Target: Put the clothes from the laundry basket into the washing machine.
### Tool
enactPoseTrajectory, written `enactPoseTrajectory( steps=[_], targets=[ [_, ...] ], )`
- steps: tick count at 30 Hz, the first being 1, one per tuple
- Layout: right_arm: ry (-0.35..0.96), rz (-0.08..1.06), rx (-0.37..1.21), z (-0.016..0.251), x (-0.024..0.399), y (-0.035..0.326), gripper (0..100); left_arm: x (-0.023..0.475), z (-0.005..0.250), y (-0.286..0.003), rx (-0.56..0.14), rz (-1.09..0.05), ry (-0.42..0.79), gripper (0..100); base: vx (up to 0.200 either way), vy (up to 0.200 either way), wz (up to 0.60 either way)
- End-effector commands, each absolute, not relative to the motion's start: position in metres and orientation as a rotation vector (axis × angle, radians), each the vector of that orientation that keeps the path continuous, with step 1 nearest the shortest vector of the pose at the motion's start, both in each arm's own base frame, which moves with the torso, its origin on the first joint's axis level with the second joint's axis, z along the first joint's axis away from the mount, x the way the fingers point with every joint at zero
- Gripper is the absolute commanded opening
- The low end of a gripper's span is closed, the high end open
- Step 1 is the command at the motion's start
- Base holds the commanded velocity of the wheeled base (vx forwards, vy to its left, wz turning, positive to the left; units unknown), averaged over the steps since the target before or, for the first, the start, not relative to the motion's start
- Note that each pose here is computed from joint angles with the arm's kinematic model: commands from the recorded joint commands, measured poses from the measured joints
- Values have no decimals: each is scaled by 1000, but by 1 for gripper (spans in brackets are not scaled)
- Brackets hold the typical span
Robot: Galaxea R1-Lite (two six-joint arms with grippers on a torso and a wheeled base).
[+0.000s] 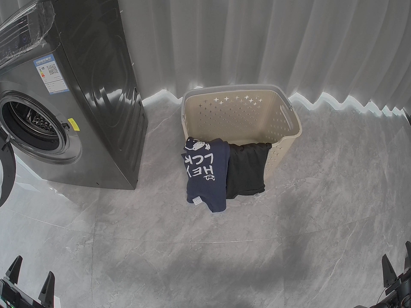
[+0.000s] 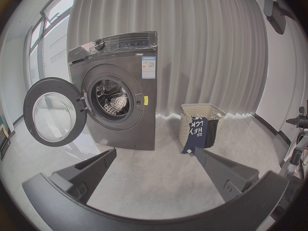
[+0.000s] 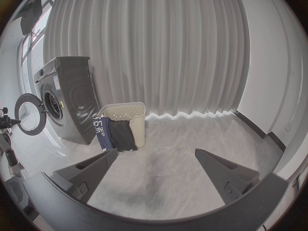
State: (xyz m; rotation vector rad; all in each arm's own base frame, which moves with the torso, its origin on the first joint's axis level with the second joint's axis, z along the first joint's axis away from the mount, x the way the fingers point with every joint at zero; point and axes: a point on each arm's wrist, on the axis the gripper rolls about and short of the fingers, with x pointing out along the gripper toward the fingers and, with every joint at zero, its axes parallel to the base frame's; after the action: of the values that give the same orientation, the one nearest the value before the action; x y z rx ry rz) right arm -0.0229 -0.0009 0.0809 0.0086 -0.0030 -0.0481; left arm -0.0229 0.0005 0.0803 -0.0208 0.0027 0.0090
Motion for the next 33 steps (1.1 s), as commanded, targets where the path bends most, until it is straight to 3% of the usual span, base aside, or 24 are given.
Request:
enactPoseTrajectory(
  steps=[1,5,21,30,33],
  targets=[
    [-2,-48,9,76,-23,-1,100,-23,75,0,-21,9,5,100,0,0,0],
    [-2,-48,9,76,-23,-1,100,-23,75,0,-24,9,4,100,0,0,0],
    [-2,-48,8,76,-23,-1,100,-23,75,0,-28,9,4,100,200,0,0],
    [-2,-48,9,76,-23,-1,100,-23,75,0,-24,9,4,100,0,0,0],
    [-2,-48,8,76,-23,-1,100,-23,75,0,-23,9,4,100,200,0,0]
  ],
)
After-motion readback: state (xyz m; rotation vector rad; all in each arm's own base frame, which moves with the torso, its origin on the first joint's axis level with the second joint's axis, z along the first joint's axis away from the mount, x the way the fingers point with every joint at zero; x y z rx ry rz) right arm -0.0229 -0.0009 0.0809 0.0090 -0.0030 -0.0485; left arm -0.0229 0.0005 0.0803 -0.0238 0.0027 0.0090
